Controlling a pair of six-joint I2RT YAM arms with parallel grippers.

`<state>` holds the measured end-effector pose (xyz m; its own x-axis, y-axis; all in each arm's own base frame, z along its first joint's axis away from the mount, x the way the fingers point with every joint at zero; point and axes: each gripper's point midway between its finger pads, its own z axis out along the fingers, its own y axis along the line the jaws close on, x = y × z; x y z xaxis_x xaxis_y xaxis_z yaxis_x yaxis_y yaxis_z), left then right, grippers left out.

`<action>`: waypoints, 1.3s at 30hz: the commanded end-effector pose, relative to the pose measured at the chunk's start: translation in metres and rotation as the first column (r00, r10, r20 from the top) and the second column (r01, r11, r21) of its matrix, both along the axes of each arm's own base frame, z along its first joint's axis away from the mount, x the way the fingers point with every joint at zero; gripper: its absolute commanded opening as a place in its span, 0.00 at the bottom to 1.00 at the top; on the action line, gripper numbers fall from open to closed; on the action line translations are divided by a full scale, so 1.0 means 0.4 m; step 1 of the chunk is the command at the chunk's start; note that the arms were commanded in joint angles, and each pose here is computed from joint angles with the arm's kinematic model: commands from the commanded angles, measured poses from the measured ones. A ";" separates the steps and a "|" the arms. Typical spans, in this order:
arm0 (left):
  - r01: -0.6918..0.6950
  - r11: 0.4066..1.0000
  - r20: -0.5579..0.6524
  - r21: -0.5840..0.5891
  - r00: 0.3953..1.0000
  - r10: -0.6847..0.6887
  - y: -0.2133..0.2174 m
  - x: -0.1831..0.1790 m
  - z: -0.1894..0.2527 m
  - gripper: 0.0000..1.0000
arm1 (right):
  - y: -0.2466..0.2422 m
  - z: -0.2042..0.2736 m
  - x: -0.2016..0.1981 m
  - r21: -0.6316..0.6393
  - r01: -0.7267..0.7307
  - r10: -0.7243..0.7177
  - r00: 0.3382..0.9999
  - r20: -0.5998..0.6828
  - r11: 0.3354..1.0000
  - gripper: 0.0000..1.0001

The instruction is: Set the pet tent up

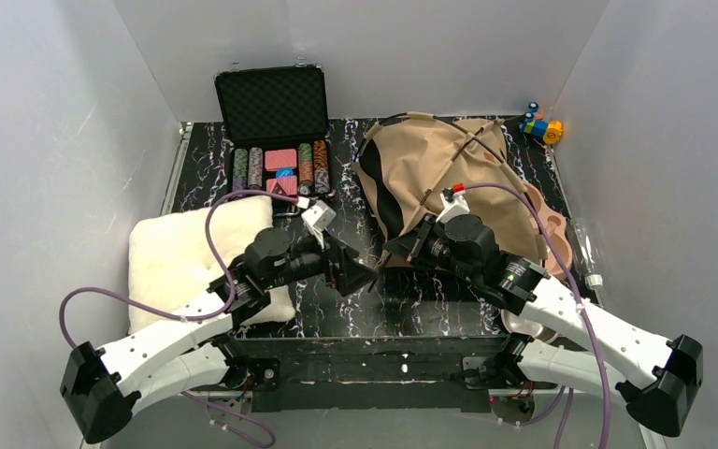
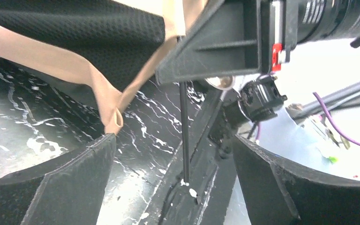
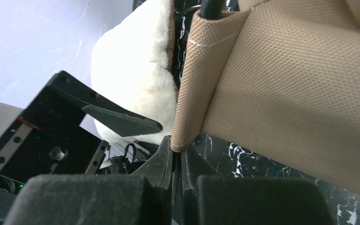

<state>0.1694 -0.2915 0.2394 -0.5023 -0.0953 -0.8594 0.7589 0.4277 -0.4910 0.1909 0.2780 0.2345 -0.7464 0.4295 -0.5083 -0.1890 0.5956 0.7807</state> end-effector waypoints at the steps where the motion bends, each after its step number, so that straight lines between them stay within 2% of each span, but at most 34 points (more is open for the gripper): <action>1: 0.189 0.982 -0.097 -0.009 0.977 -0.189 -0.037 -0.077 -0.057 0.91 | -0.037 0.073 0.025 -0.030 0.036 -0.033 0.995 0.094 0.999 0.01; 7: 0.233 0.972 -0.150 0.027 0.962 -0.226 -0.050 -0.087 -0.099 0.83 | -0.017 0.098 0.027 -0.057 -0.011 0.019 0.991 0.131 0.998 0.01; 12: 0.238 0.971 -0.153 -0.001 0.960 -0.235 -0.061 -0.087 -0.087 0.61 | 0.013 0.139 0.026 -0.088 -0.085 0.100 0.979 0.180 0.992 0.01; 16: 0.258 0.965 -0.133 -0.038 0.956 -0.261 -0.069 -0.097 -0.057 0.70 | 0.020 0.171 0.033 -0.168 -0.129 0.169 0.952 0.255 0.977 0.01; 19: 0.254 0.966 -0.136 -0.043 0.957 -0.258 -0.068 -0.098 -0.061 0.83 | -0.009 0.162 0.052 -0.284 -0.103 0.180 0.948 0.261 0.953 0.01; 21: 0.237 0.971 -0.137 -0.044 0.961 -0.241 -0.066 -0.093 -0.067 0.91 | -0.019 0.151 0.049 -0.291 -0.123 0.199 0.948 0.249 0.949 0.01; 26: 0.192 0.981 -0.144 -0.017 0.971 -0.193 -0.047 -0.086 -0.093 0.98 | -0.088 0.073 0.042 -0.326 -0.062 0.125 0.976 0.176 0.943 0.01; 28: 0.145 0.989 -0.135 0.013 0.981 -0.142 -0.028 -0.075 -0.103 0.98 | -0.121 0.046 0.036 -0.338 -0.025 0.081 0.985 0.151 0.941 0.14; 29: 0.118 0.993 -0.127 0.028 0.985 -0.114 -0.017 -0.068 -0.107 0.98 | -0.139 0.034 0.033 -0.351 -0.005 0.059 0.988 0.143 0.936 0.34; 30: 0.092 0.995 -0.115 0.042 0.990 -0.086 -0.006 -0.061 -0.109 0.98 | -0.153 0.024 0.026 -0.359 0.004 0.048 0.989 0.137 0.933 0.48; 31: 0.063 0.997 -0.102 0.055 0.993 -0.057 0.004 -0.052 -0.112 0.98 | -0.163 0.019 0.018 -0.360 0.007 0.043 0.990 0.133 0.933 0.58; 32: 0.036 0.997 -0.091 0.063 0.995 -0.030 0.015 -0.044 -0.115 0.98 | -0.171 0.014 0.010 -0.358 0.008 0.041 0.991 0.129 0.934 0.64; 36: -0.063 0.995 -0.092 0.082 0.993 0.071 0.037 -0.011 -0.146 0.98 | -0.183 -0.019 -0.034 -0.313 -0.019 0.046 0.996 0.081 0.950 0.69; 39: -0.149 0.983 -0.120 0.111 0.979 0.162 0.047 0.024 -0.183 0.98 | -0.168 -0.065 -0.073 -0.244 -0.066 0.073 0.997 0.018 0.967 0.64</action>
